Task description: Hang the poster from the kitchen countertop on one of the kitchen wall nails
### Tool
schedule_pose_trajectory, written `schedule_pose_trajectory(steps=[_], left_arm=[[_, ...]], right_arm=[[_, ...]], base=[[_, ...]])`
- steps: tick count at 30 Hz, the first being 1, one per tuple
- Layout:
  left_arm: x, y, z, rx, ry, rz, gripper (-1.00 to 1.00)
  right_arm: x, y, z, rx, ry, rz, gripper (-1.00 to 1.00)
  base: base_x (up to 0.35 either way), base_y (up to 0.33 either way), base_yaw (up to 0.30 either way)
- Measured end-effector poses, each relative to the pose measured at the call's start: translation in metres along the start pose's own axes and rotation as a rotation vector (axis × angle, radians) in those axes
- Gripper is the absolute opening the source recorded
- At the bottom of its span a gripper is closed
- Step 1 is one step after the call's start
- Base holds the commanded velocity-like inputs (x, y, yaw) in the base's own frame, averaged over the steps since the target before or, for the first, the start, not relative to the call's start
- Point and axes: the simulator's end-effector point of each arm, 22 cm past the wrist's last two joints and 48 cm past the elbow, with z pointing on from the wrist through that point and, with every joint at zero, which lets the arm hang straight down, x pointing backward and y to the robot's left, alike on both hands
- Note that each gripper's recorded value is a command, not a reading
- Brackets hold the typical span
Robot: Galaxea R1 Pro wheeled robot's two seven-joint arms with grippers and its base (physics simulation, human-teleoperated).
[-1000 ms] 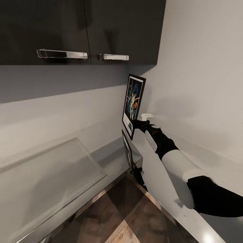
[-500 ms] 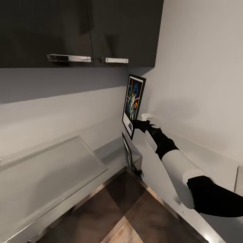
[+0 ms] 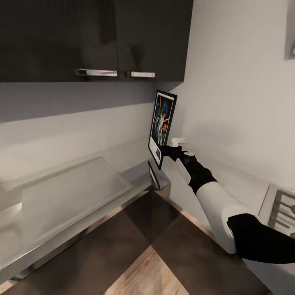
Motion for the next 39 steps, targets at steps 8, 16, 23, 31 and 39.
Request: schedule_pose_trajectory(steps=[8, 16, 23, 31, 39], left_arm=[[0.0000, 0.0000, 0.0000, 0.000, 0.000, 0.000, 1.00], [0.0000, 0.0000, 0.0000, 0.000, 0.000, 0.000, 1.00], [0.0000, 0.0000, 0.0000, 0.000, 0.000, 0.000, 1.00], [0.0000, 0.0000, 0.0000, 0.000, 0.000, 0.000, 1.00], [0.0000, 0.0000, 0.0000, 0.000, 0.000, 0.000, 1.00]], right_arm=[[0.0005, 0.0001, 0.0001, -0.001, 0.001, 0.001, -1.00], [0.0015, 0.0000, 0.0000, 0.000, 0.002, 0.002, -1.00], [0.0009, 0.0001, -0.0001, -0.001, 0.000, 0.001, -1.00], [0.0008, 0.0002, -0.0001, 0.000, 0.000, -0.001, -1.00], [0.0008, 0.0005, -0.0001, 0.000, 0.000, -0.001, -1.00]], base=[[-0.337, 0.000, 0.000], [-0.337, 0.000, 0.000], [-0.337, 0.000, 0.000], [-0.337, 0.000, 0.000], [-0.337, 0.000, 0.000]])
